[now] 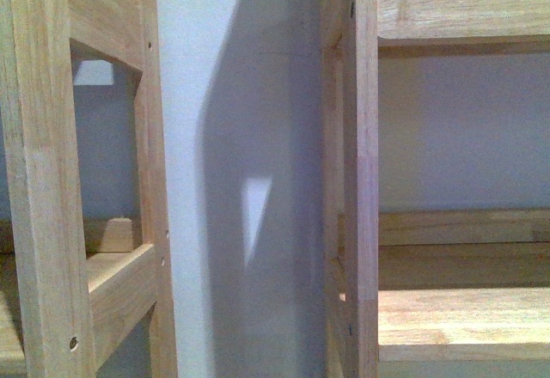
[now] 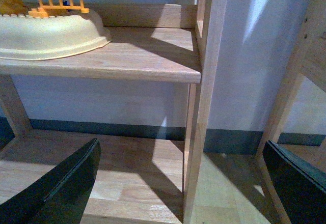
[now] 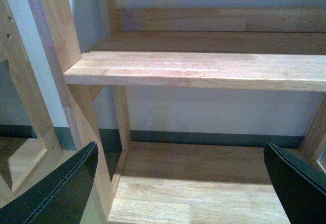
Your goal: Put away toys
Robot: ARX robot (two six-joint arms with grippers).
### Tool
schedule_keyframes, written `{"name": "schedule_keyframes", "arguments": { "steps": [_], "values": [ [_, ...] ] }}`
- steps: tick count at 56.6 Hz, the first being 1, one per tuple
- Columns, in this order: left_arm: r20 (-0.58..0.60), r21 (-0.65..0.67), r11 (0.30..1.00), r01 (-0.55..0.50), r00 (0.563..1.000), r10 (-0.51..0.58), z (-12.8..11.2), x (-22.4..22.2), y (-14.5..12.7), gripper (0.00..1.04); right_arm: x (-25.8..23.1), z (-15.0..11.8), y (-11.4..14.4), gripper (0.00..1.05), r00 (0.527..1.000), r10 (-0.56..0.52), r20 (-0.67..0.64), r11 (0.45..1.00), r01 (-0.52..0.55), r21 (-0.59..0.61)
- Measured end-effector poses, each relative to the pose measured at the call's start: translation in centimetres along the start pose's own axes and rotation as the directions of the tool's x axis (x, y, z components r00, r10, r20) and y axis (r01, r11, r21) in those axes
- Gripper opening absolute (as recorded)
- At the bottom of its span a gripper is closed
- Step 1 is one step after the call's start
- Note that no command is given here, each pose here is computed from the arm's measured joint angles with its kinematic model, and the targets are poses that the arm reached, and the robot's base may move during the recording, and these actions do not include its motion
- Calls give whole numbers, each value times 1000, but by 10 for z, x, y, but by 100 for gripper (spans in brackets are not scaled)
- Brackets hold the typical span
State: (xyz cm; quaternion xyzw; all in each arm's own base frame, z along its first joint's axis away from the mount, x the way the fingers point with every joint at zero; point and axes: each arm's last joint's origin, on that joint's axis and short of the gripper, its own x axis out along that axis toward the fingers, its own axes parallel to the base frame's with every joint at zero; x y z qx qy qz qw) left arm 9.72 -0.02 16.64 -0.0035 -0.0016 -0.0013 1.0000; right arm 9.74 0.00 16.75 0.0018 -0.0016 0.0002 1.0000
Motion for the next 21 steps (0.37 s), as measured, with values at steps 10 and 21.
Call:
{"name": "schedule_keyframes", "arguments": {
  "steps": [10, 21],
  "values": [
    [0, 0, 1000, 0, 1000, 0, 0, 0, 0, 98, 0, 0, 0, 98, 1000, 0, 0, 1000, 0, 0],
    [0, 0, 1000, 0, 1000, 0, 0, 0, 0, 98, 0, 0, 0, 98, 1000, 0, 0, 1000, 0, 0]
  ]
}}
